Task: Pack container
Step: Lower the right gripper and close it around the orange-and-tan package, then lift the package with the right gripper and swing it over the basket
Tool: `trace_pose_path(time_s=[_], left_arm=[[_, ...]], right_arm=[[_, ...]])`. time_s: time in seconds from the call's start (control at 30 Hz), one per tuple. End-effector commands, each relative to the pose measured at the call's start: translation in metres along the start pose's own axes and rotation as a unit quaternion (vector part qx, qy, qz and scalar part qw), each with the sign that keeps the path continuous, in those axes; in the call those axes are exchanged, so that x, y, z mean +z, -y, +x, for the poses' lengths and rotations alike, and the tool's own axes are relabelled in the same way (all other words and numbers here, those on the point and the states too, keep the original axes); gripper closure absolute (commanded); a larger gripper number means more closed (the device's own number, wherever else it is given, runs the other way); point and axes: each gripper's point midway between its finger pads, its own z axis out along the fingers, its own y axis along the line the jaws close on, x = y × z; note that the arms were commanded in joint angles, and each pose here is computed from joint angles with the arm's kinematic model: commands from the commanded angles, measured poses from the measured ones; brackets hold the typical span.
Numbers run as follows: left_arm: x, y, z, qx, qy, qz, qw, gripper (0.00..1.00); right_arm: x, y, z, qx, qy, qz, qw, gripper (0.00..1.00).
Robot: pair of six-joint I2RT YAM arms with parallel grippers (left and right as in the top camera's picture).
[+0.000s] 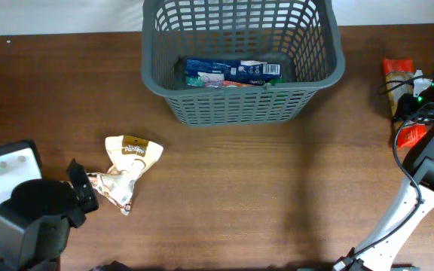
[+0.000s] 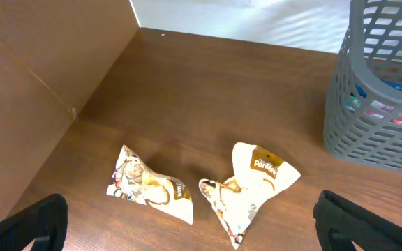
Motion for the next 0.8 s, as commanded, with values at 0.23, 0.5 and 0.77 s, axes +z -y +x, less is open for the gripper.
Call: trace_pose_path(time_s=[0.23, 0.5, 0.77], left_arm=[[0.0, 0.001, 0.0, 0.0, 0.0, 0.003, 1.0, 0.01], [0.0, 0.001, 0.0, 0.0, 0.0, 0.003, 1.0, 0.01], [0.0, 0.001, 0.0, 0.0, 0.0, 0.003, 1.0, 0.01]], right_arm=[[0.022, 0.0, 0.015, 0.04, -0.034, 0.005, 0.999, 0.96], [0.003, -0.042, -0.014, 0.097, 0.024, -0.129, 0.987, 0.96], [-0.119, -0.11, -0.091, 0.068, 0.196, -0.407, 0.89, 0.96]])
